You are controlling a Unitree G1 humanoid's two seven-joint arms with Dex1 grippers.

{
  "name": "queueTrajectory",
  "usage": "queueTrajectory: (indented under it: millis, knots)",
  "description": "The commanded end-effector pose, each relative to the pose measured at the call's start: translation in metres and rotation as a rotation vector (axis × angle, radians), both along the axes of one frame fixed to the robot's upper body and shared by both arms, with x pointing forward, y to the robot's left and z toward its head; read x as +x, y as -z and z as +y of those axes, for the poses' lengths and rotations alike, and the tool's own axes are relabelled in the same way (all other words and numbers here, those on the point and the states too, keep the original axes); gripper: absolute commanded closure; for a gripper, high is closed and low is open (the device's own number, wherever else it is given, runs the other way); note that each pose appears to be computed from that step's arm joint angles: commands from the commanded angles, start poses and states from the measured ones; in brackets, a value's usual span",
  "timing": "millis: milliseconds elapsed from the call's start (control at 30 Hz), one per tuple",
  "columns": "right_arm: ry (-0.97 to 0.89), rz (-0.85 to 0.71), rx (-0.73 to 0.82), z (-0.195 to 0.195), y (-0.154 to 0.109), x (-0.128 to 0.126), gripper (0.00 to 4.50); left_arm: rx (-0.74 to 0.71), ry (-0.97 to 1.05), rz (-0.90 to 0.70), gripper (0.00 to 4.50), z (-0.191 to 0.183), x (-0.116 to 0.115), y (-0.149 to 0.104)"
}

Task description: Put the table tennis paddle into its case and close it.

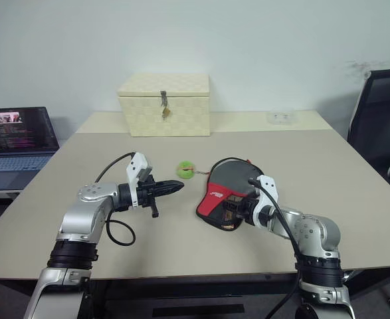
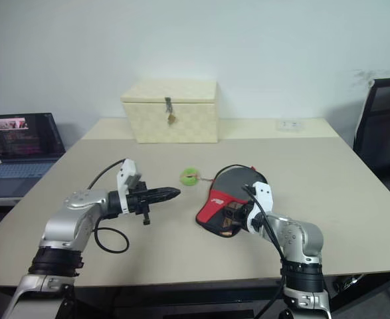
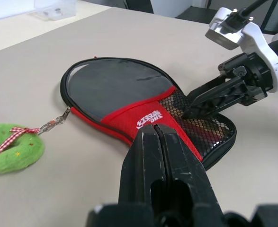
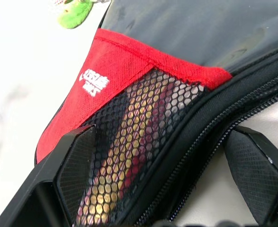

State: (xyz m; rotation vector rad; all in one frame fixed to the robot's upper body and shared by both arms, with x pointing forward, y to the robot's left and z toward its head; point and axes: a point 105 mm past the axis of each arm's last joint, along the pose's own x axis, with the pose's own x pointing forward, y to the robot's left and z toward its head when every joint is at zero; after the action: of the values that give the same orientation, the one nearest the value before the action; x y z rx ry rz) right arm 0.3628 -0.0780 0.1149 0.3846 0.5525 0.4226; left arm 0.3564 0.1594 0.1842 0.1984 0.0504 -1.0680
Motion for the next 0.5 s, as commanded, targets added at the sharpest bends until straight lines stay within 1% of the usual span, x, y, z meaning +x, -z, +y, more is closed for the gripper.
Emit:
queueTrajectory:
  millis: [33,67,100,167,200,433,467,500]
  knots:
    - [0.042,0.022,0.053,-0.005,0.001,0.007,0.05,-0.002,-0.005,-0.067,4.5,0.004,-0.005,-0.016]
    - [0.053,0.029,0.065,-0.007,0.001,0.008,0.42,0.0,-0.01,-0.067,4.5,0.005,-0.005,-0.015]
    - [0.064,0.036,0.071,-0.01,0.002,0.01,0.65,0.001,-0.016,-0.066,4.5,0.007,-0.006,-0.015]
    - [0.075,0.044,0.076,-0.013,0.004,0.011,1.29,0.002,-0.023,-0.066,4.5,0.008,-0.007,-0.014]
    - [0.078,0.048,0.075,-0.014,0.005,0.011,1.74,0.003,-0.026,-0.065,4.5,0.009,-0.007,-0.013]
    - [0.051,0.053,0.066,-0.008,0.009,0.01,4.12,0.007,-0.036,-0.055,4.5,0.011,-0.011,-0.008]
    - [0.04,0.051,0.069,-0.006,0.009,0.01,4.43,0.007,-0.037,-0.053,4.5,0.011,-0.012,-0.008]
    - [0.033,0.05,0.071,-0.004,0.009,0.01,4.48,0.007,-0.038,-0.051,4.5,0.011,-0.012,-0.007]
